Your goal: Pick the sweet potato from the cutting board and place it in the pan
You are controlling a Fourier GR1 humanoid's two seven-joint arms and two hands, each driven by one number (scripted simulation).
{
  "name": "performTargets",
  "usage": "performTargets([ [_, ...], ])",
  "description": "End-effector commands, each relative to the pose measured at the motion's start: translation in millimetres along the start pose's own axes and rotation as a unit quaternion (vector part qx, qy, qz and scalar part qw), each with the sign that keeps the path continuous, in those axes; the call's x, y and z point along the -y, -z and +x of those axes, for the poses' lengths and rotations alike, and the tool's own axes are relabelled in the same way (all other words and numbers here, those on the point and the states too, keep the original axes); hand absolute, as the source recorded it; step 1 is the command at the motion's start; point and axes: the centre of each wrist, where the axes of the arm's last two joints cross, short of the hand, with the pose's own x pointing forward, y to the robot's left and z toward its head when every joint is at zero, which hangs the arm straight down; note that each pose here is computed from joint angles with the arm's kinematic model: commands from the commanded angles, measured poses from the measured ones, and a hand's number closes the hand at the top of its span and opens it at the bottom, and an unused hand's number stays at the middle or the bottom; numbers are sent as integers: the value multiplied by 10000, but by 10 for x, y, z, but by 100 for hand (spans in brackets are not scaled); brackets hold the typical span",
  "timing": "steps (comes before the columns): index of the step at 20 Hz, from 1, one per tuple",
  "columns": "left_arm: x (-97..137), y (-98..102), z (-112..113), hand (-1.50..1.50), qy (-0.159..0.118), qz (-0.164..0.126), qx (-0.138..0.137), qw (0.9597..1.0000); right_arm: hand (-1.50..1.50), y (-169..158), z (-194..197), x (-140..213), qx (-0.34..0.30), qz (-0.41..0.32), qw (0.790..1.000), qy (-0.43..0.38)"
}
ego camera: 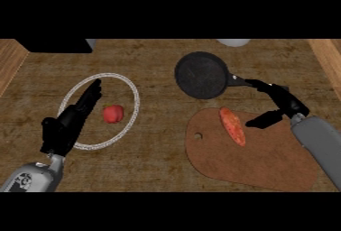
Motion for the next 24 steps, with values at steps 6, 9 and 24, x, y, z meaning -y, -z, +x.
performTargets([
  [6,63,80,30,0,40,-118,20,9999,-150,277,869,352,-1005,1541,9615,-2042],
  [9,109,88,-18,0,-17,-137,-67,9999,-150,402,1061,218,-1293,2321,9367,-2282],
  [24,-44,71,111,0,24,35,-144,9999,-150,537,1458,-160,-1840,2964,8904,-2925],
])
